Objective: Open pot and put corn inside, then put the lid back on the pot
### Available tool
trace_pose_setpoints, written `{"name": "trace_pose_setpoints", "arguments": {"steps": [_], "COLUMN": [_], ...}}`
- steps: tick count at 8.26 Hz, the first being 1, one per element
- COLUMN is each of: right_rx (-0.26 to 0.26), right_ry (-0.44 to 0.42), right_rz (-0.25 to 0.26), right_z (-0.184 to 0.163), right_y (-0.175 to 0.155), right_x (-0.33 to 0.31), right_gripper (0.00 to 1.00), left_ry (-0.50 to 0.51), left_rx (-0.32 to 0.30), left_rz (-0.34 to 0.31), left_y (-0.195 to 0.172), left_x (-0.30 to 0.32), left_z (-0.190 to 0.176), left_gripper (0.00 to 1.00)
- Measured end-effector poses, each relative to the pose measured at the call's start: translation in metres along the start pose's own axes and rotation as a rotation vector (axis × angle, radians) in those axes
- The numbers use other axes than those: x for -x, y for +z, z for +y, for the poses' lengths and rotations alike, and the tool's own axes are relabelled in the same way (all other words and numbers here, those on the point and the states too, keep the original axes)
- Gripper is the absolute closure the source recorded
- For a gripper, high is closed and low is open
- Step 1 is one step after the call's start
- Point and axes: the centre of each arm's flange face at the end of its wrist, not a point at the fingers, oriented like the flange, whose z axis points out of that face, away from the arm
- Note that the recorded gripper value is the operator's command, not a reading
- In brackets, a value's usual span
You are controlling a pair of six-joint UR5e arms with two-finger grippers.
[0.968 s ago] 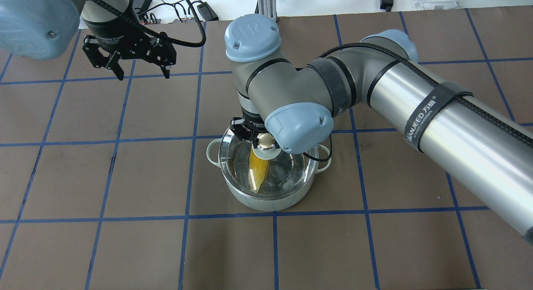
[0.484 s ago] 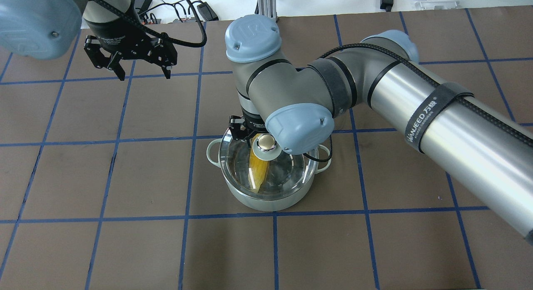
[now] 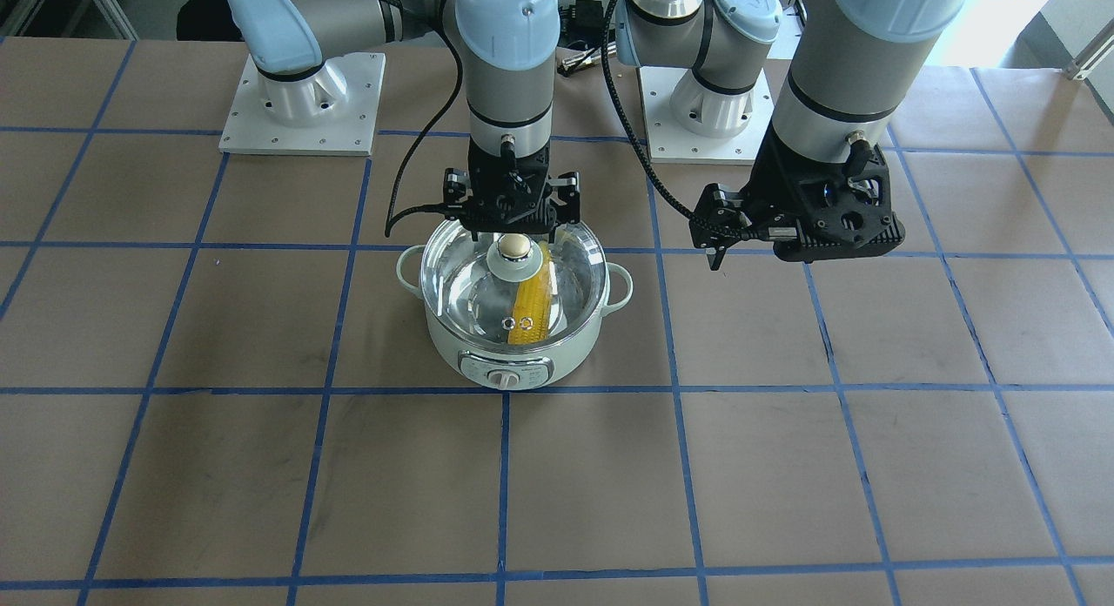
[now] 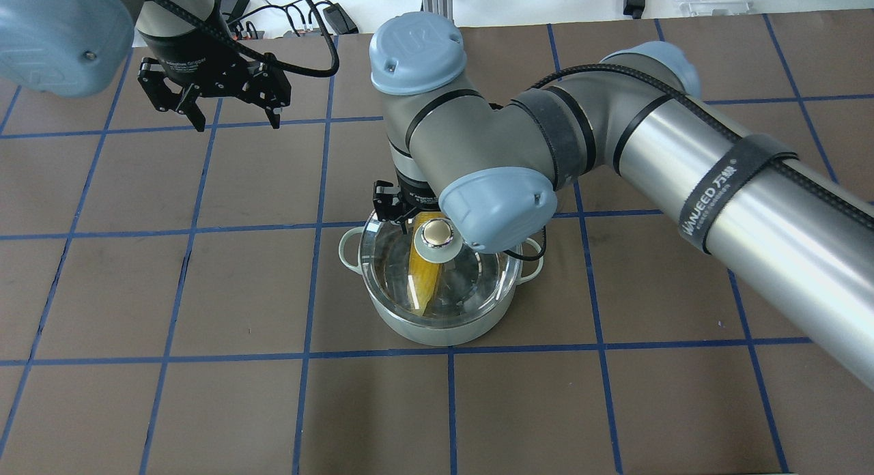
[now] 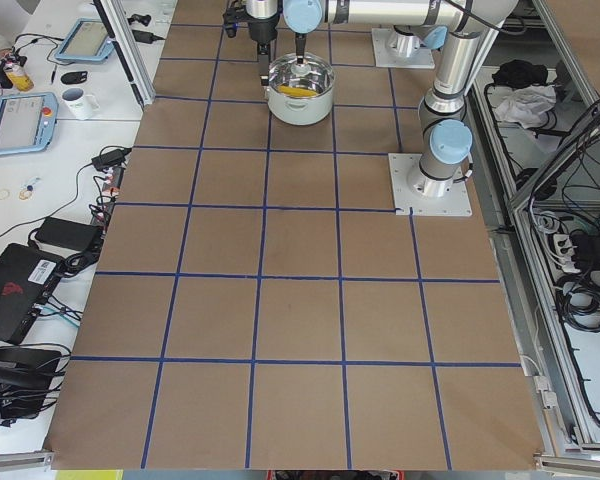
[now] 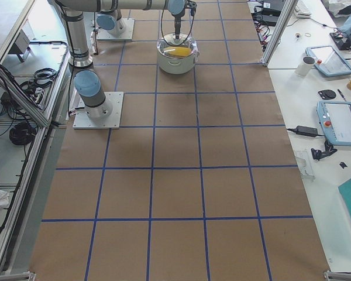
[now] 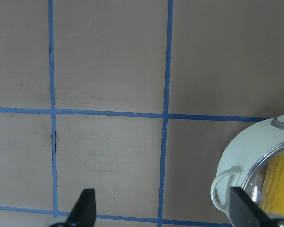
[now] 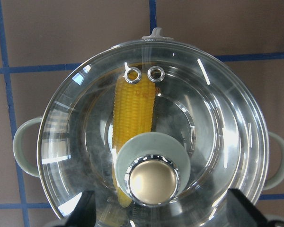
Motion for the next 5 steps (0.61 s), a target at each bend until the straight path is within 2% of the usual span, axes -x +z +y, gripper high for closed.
{"name": "trace_pose_setpoints", "arguments": {"steps": [3,5], "right_rx": [-0.09,-0.106], "right_ry": [0.033,0.049], "right_rz": [-0.003,0.016], "right_z": [0.005,-0.009], "right_y": [-0.065,-0.105], "right_x": [-0.043,-0.108], "right_gripper": [0.0,0.0], "left_ry": [0.003,0.007], "left_rx": [-0.009,-0.029], "left_rz": [0.009,0.045], "left_y": [-0.007,-0.021], "left_x": [-0.002,-0.004], "left_z": [0.003,0.013], "left_gripper": [0.0,0.0]}}
